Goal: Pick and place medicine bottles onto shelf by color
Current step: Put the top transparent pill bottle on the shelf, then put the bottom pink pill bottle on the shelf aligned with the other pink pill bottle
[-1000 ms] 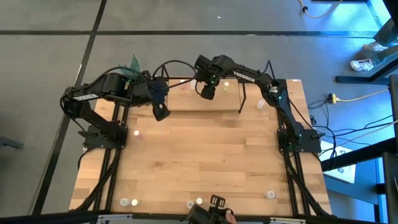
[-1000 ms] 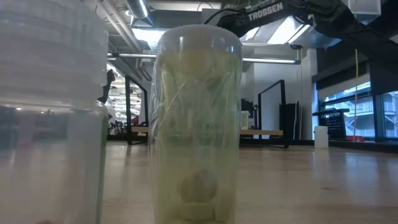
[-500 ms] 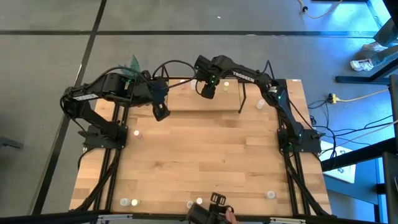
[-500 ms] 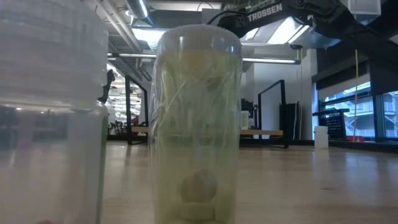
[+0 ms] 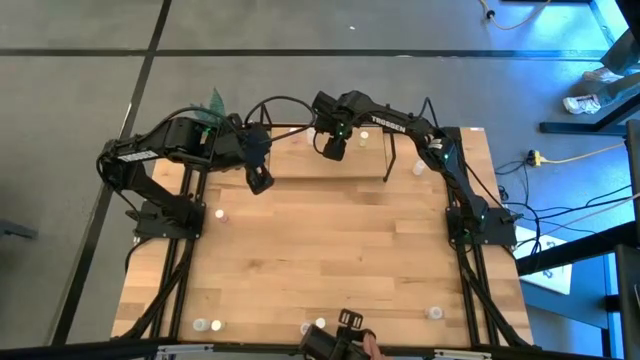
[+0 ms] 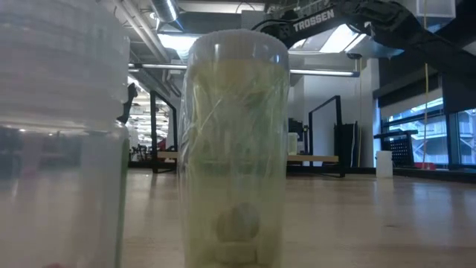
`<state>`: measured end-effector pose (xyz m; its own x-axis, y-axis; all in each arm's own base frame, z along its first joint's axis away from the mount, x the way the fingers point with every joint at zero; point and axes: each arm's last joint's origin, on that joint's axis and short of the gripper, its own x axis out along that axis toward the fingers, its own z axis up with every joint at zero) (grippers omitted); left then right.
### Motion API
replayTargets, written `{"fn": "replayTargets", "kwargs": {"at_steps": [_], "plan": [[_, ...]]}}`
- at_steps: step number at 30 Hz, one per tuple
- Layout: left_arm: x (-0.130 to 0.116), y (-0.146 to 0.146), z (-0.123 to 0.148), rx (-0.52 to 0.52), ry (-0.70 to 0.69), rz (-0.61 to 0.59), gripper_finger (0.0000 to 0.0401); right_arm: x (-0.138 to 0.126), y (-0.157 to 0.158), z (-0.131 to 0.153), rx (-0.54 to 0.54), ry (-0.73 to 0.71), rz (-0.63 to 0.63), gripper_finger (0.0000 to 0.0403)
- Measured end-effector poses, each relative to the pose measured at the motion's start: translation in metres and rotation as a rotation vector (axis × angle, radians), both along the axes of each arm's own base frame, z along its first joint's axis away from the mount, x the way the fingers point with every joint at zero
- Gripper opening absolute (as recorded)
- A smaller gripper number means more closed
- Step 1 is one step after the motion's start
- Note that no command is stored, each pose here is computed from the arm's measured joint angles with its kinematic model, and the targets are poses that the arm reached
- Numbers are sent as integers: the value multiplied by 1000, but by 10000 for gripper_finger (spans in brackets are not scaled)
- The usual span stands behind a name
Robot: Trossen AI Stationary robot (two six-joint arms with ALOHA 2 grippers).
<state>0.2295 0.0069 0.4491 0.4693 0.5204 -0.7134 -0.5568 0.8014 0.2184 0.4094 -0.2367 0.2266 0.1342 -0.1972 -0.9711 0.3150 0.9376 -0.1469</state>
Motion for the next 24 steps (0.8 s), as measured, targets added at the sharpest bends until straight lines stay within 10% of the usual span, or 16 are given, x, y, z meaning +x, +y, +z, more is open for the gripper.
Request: {"fn": "replayTargets", "kwargs": {"at_steps": [24], "plan": [[0,0,0,-6,-2,0,1,-2,-2,41,-100,-12,-26,249]]}}
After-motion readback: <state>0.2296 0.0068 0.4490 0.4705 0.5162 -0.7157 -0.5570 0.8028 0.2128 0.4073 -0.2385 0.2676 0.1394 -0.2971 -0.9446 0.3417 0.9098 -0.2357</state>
